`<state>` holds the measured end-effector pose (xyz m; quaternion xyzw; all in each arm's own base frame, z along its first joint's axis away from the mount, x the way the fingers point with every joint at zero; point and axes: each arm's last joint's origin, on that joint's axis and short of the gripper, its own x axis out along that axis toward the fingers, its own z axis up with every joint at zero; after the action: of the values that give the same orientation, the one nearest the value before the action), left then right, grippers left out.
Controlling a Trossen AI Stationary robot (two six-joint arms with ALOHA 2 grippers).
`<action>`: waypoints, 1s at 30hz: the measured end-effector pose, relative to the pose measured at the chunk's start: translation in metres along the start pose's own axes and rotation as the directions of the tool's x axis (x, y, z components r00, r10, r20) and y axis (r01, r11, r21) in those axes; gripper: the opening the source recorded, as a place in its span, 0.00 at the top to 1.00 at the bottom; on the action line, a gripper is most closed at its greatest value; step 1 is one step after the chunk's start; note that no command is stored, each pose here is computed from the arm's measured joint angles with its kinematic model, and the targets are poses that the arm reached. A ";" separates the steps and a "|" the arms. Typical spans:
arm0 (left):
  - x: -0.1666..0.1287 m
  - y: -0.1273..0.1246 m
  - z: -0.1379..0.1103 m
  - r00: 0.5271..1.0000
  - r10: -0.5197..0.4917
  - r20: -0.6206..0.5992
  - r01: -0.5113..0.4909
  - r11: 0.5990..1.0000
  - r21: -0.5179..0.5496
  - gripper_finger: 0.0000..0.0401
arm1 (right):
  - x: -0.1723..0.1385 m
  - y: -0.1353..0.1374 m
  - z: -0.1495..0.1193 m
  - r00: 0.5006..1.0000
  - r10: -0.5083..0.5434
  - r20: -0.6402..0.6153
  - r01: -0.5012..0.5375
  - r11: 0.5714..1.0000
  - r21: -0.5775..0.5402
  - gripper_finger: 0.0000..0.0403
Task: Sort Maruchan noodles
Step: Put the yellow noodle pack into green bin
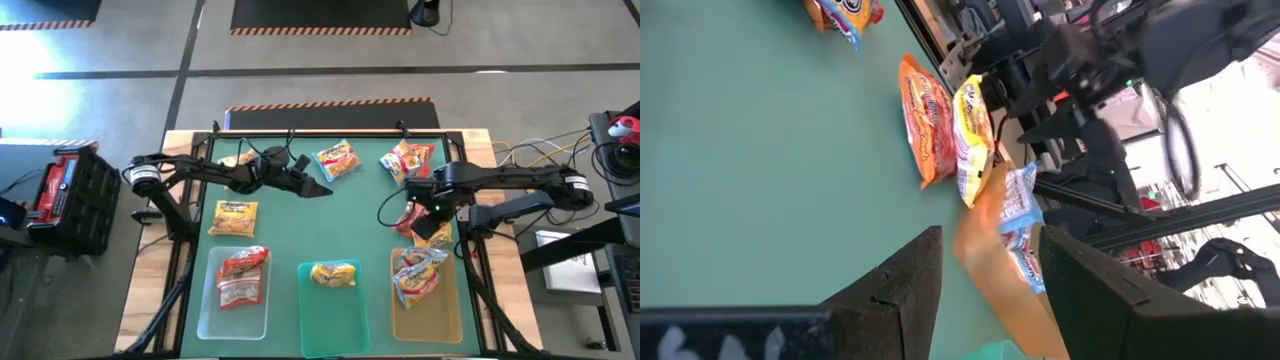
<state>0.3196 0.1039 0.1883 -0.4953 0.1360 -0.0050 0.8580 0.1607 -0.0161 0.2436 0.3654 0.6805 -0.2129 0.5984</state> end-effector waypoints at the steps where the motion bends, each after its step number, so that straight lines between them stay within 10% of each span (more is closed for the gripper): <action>1: 0.000 0.000 0.000 1.000 0.000 0.000 0.000 1.000 0.002 0.62 | 0.005 -0.001 0.001 1.000 -0.011 -0.020 0.011 1.000 -0.006 0.59; 8: 0.000 0.000 0.000 1.000 0.004 0.005 -0.004 1.000 0.006 0.62 | 0.038 -0.002 0.012 0.997 -0.057 -0.056 0.052 0.995 -0.083 0.59; 17: -0.001 0.001 0.002 1.000 0.009 0.014 -0.009 1.000 0.005 0.62 | 0.049 0.030 0.065 0.930 0.178 0.323 -0.078 0.951 -0.299 0.59; 21: -0.002 0.002 0.003 1.000 0.011 0.017 -0.011 1.000 -0.001 0.62 | 0.045 0.037 0.090 0.847 0.259 0.465 -0.113 0.942 -0.317 0.59; 30: 0.002 0.000 -0.003 1.000 0.009 -0.006 -0.009 1.000 -0.015 0.62 | -0.001 0.034 0.073 0.870 0.232 0.435 -0.095 0.945 -0.314 0.59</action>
<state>0.3207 0.1013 0.1861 -0.5012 0.1409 -0.0018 0.8538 0.2345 -0.0473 0.2354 0.2710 0.5065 -0.1431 0.8060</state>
